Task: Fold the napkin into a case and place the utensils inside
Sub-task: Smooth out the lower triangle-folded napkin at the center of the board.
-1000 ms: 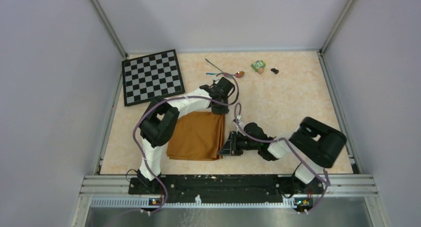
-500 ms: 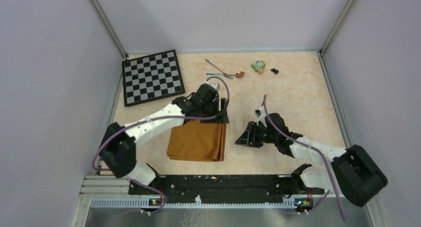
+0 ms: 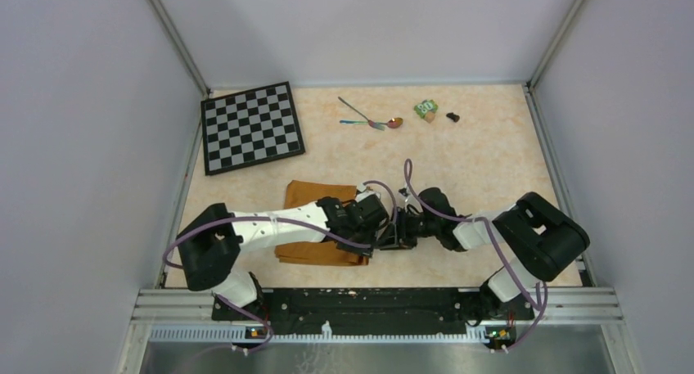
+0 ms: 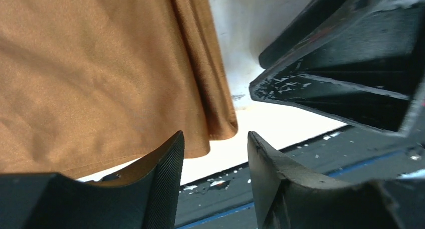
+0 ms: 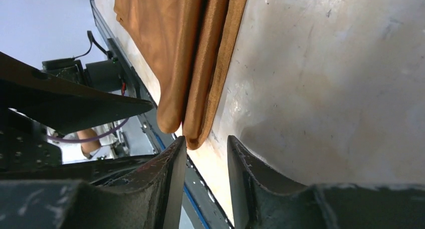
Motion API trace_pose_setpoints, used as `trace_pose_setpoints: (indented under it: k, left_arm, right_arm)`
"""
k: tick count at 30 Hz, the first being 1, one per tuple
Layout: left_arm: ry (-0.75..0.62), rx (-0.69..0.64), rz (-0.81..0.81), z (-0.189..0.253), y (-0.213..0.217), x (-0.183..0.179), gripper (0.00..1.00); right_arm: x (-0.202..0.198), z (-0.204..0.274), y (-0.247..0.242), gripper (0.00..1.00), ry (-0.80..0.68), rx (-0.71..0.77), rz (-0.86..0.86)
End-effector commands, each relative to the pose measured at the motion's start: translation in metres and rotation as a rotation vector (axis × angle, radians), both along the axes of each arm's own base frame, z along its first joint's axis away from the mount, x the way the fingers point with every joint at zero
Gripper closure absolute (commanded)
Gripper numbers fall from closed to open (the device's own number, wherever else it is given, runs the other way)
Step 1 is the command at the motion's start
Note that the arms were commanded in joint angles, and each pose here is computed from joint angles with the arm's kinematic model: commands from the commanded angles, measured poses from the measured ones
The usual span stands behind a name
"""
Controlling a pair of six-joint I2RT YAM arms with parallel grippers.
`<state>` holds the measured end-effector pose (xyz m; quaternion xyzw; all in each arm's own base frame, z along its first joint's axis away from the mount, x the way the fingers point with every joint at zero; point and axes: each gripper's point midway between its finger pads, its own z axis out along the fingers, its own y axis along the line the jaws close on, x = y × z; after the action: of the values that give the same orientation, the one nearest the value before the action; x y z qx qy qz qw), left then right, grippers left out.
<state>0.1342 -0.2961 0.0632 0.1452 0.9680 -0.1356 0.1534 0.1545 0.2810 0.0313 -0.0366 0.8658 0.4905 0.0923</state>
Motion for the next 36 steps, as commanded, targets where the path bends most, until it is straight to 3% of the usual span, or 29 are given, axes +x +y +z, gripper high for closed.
trace_pose_setpoints:
  k: [1,8,13,19,28,36]
  left_arm:
    - [-0.032,0.077,0.044,-0.008,0.008,0.004,0.47]
    - [-0.005,0.116,0.051,-0.024,0.016,-0.002,0.52]
    - [0.007,0.114,0.048,-0.031,0.013,-0.007,0.62]
    - [0.015,0.114,0.048,-0.036,0.009,-0.010,0.77]
    - [-0.015,0.049,0.049,-0.018,-0.008,-0.007,0.99]
    - [-0.020,0.027,0.038,-0.009,-0.016,-0.009,1.00]
  right_arm:
    - [0.009,0.014,0.019,0.66,-0.050,0.084,0.027]
    - [0.009,0.006,0.029,0.65,-0.048,0.066,0.046]
    - [0.008,0.000,0.035,0.66,-0.034,0.060,0.042]
    - [0.006,-0.001,0.038,0.76,-0.016,0.083,0.024]
    - [0.006,-0.004,0.038,1.00,-0.020,0.079,0.018]
    - [0.007,-0.005,0.038,1.00,-0.022,0.076,0.009]
